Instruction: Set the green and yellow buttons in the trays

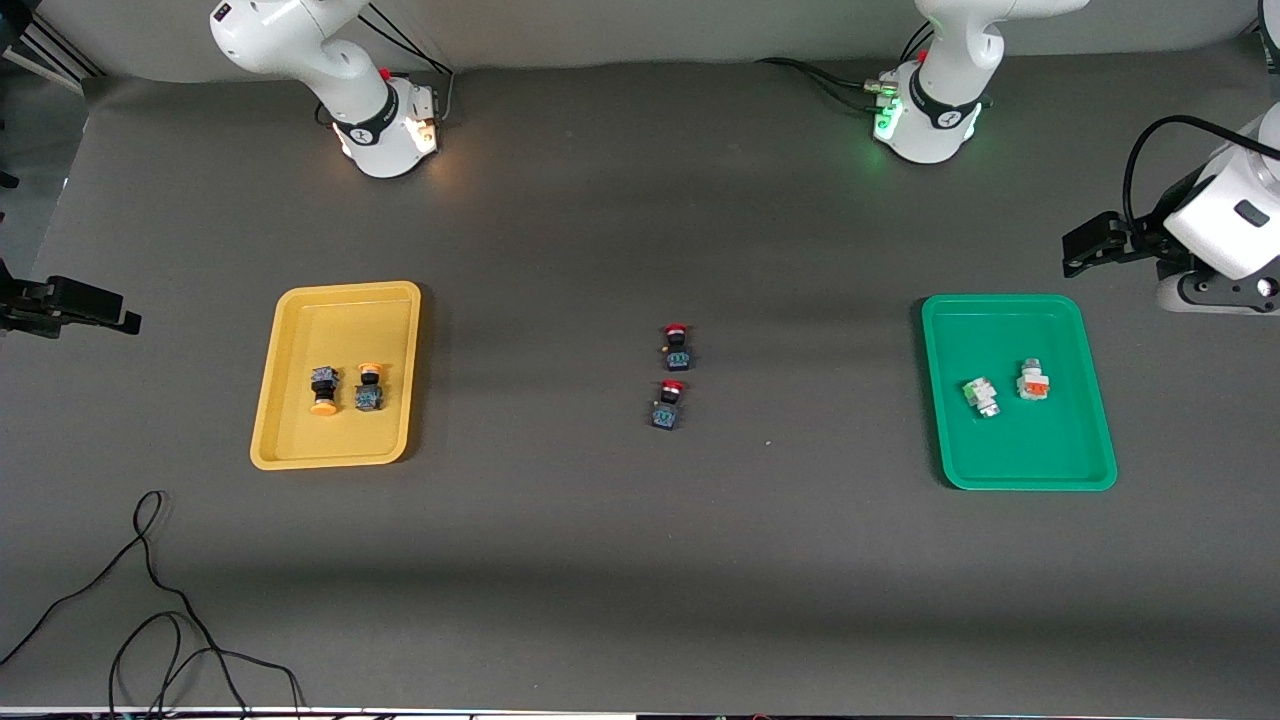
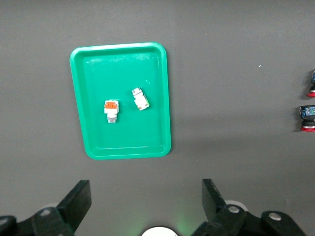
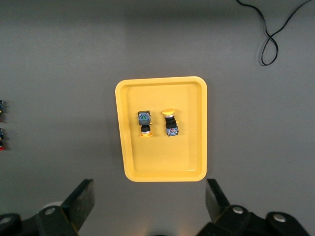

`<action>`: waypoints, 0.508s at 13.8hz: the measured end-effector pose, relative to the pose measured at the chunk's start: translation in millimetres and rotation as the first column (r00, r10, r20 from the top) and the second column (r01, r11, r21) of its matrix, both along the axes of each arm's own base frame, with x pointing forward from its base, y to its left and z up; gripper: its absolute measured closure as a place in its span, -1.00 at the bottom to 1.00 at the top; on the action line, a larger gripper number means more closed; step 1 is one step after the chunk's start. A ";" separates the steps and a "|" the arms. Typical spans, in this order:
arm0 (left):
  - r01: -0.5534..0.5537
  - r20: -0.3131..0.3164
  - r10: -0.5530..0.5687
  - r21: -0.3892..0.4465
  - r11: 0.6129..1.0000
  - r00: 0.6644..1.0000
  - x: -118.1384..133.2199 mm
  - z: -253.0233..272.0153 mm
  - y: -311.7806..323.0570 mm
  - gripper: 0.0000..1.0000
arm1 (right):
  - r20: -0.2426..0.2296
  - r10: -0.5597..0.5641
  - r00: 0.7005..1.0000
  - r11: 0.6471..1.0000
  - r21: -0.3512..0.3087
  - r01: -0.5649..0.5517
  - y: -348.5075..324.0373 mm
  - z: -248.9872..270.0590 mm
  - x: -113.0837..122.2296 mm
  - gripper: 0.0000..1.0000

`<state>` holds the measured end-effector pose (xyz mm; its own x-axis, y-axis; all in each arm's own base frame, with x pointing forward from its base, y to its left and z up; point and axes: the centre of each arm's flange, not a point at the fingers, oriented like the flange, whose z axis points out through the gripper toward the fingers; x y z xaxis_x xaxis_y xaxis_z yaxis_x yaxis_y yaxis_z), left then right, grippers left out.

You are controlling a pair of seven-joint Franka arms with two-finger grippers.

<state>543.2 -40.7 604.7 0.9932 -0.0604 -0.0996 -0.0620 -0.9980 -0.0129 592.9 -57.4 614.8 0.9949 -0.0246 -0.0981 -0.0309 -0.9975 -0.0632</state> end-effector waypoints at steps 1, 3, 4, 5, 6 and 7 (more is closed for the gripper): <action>0.000 0.000 0.000 0.000 1.000 1.000 0.1 -0.2 0.0 -1.00 | -0.001 -0.003 1.000 1.000 -0.001 0.003 -2.0 -0.2 -0.2 -1.00; 0.000 -0.002 0.000 0.000 1.000 1.000 0.6 -1.2 0.2 -1.00 | -0.009 -0.009 1.000 1.000 0.011 0.009 -9.7 -5.6 1.7 -1.00; 0.000 -0.002 0.000 0.000 1.000 1.000 0.7 -1.4 0.2 -1.00 | -0.015 -0.012 1.000 1.000 0.024 0.012 -16.7 -9.4 2.6 -1.00; 0.000 -0.002 0.000 0.000 1.000 1.000 0.8 -1.4 0.2 -1.00 | -0.020 -0.014 1.000 0.999 0.033 0.014 -26.2 -11.4 2.0 -1.00; 0.000 -0.002 0.000 0.000 1.000 1.000 0.8 -1.3 0.1 -1.00 | -0.025 -0.011 1.000 0.999 0.032 0.011 -35.6 -11.4 -0.2 -1.00; 0.000 -0.001 0.000 0.000 1.000 1.000 0.9 -1.3 0.0 -1.00 | -0.027 -0.003 1.000 1.000 0.026 0.004 -41.8 -8.8 -3.3 -1.00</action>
